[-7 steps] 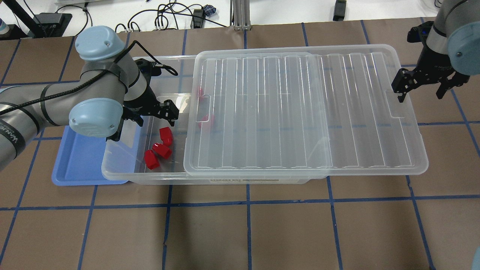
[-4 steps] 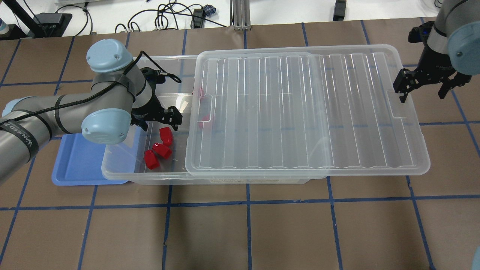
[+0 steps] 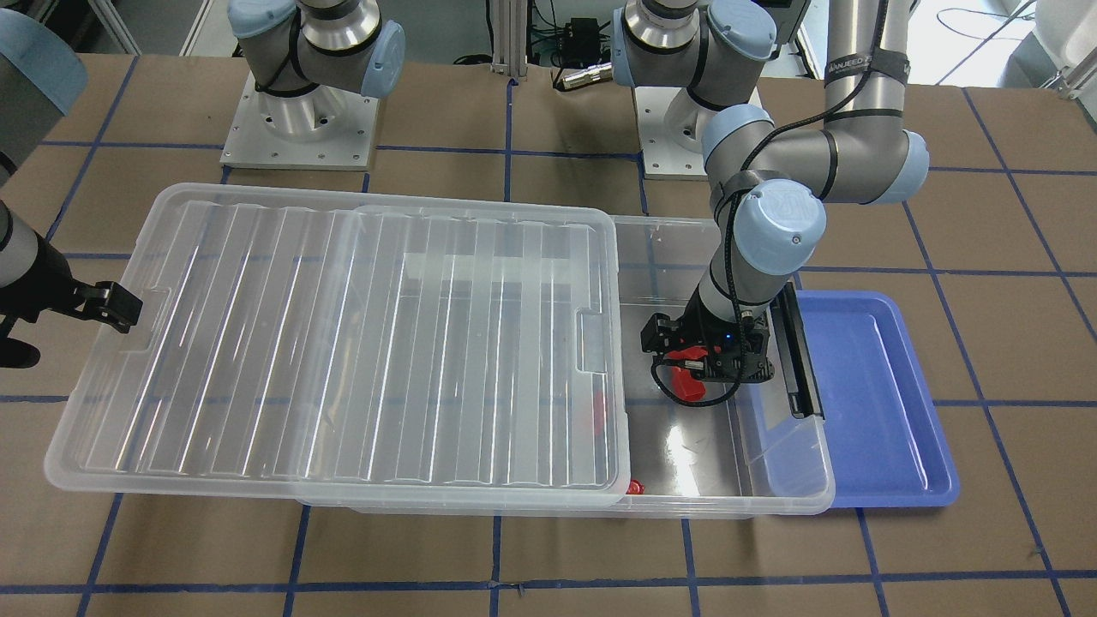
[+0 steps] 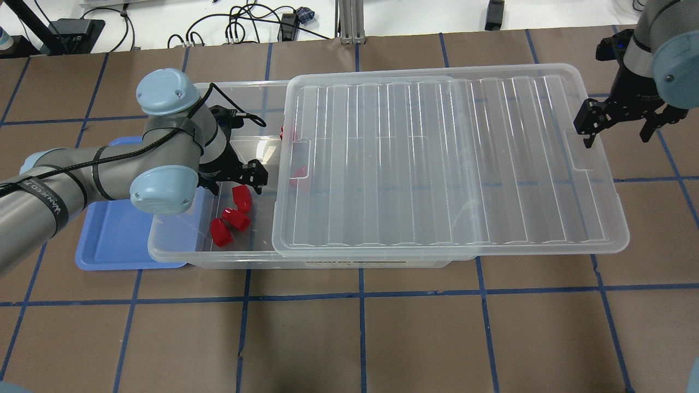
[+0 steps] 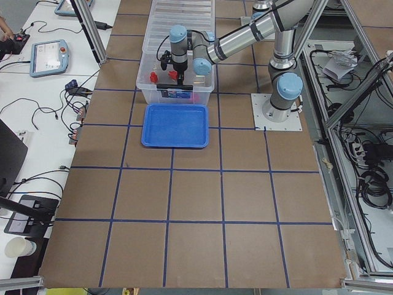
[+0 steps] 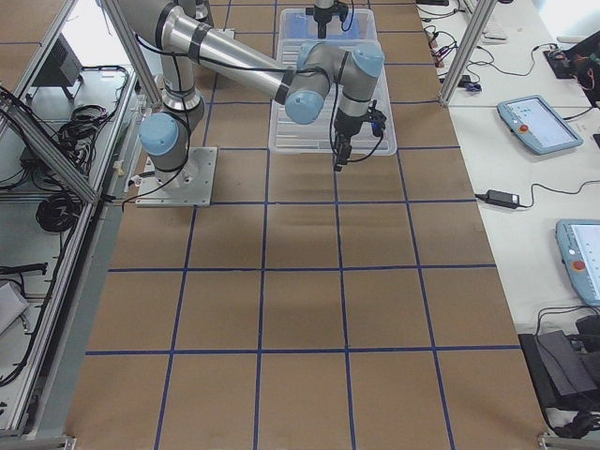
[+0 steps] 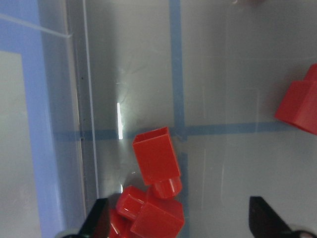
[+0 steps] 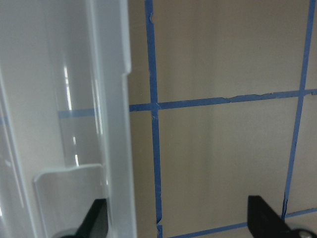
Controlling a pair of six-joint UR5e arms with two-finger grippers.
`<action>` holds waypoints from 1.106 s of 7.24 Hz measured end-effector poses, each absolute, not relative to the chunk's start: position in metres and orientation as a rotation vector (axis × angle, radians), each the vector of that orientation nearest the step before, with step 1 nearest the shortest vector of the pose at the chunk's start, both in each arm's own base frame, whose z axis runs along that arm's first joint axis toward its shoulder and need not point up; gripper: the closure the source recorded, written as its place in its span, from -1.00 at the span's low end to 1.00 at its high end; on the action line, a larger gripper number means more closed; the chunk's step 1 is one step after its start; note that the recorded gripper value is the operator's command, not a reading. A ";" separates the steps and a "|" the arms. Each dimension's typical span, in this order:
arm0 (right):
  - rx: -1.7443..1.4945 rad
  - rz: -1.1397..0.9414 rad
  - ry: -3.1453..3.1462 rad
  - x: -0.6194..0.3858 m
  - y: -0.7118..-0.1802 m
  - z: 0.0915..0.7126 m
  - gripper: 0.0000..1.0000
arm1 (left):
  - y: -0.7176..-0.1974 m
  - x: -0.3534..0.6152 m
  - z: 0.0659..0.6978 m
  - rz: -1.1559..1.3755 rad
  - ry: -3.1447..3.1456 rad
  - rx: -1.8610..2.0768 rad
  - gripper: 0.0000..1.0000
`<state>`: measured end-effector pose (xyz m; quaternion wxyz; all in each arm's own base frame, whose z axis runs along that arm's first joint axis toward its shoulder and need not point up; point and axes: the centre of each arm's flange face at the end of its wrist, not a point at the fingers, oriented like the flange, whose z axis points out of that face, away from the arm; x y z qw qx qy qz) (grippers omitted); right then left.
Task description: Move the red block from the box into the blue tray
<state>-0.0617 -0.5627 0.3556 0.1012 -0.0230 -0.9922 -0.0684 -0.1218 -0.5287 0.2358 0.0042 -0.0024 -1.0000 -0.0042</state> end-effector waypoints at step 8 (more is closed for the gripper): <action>-0.078 -0.007 -2.889 -0.060 -0.565 0.435 -1.00 | -0.534 -0.120 0.182 -0.033 -3.142 0.090 0.37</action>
